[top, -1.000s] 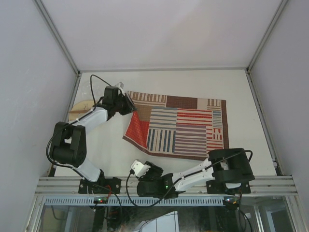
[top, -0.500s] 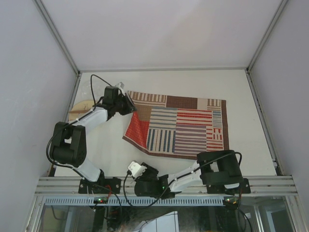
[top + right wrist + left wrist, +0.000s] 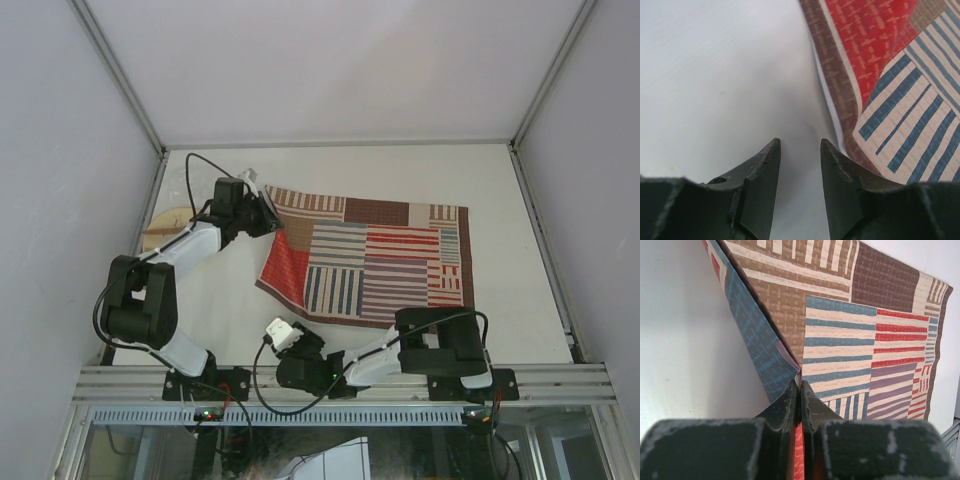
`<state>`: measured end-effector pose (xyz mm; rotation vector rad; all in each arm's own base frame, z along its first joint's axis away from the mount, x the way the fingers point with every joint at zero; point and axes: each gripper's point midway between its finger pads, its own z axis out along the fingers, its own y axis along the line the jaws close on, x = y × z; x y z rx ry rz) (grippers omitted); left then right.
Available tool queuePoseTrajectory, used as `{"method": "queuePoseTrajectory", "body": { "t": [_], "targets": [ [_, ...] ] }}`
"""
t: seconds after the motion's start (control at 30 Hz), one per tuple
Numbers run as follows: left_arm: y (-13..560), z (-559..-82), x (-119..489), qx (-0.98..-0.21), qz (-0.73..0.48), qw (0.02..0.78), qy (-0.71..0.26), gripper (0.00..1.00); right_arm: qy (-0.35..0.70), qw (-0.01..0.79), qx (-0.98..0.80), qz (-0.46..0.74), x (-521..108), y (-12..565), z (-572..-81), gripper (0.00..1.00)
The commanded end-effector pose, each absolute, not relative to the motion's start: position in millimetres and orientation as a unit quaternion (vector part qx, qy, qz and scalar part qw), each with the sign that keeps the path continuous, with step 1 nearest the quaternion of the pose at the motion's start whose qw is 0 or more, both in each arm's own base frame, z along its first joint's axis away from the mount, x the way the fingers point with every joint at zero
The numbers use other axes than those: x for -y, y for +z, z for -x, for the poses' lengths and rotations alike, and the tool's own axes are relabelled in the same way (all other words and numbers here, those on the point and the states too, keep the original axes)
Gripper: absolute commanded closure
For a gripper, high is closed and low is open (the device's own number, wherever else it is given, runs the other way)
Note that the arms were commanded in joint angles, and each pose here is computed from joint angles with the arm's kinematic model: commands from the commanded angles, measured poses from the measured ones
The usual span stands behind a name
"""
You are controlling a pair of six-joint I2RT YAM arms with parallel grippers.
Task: Set the dinner table for one person
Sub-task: Flatten out the napkin at the center of the board.
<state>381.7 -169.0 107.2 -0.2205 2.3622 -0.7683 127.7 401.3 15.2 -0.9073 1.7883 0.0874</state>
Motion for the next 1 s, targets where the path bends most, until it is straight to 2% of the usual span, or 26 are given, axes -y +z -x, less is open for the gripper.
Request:
{"method": "queuePoseTrajectory", "body": {
  "t": [0.0, 0.5, 0.6, 0.77, 0.87, 0.97],
  "targets": [
    [135.4, -387.6, 173.7, -0.881, 0.064, 0.346, -0.315, 0.92, -0.031, 0.507, -0.753, 0.418, -369.4, -28.3, -143.2, 0.61],
    [134.6, -383.6, 175.0, -0.878, 0.064, 0.345, -0.326, 0.92, -0.144, 0.519, -0.766, 0.351, -324.6, -39.8, -189.2, 0.63],
    [134.9, -383.6, 175.3, -0.877, 0.063, 0.345, -0.329, 0.92, -0.151, 0.52, -0.769, 0.34, -319.7, -38.6, -196.2, 0.71],
    [135.4, -384.5, 175.0, -0.875, 0.063, 0.347, -0.331, 0.92, -0.154, 0.527, -0.768, 0.328, -318.3, -25.2, -203.4, 0.95],
    [135.0, -385.3, 174.9, -0.875, 0.064, 0.346, -0.331, 0.92, -0.15, 0.53, -0.769, 0.324, -318.7, -15.7, -205.7, 1.0],
    [133.1, -385.3, 174.2, -0.876, 0.065, 0.346, -0.329, 0.93, -0.141, 0.535, -0.77, 0.317, -319.3, -1.9, -208.2, 1.0]
  ]
}}
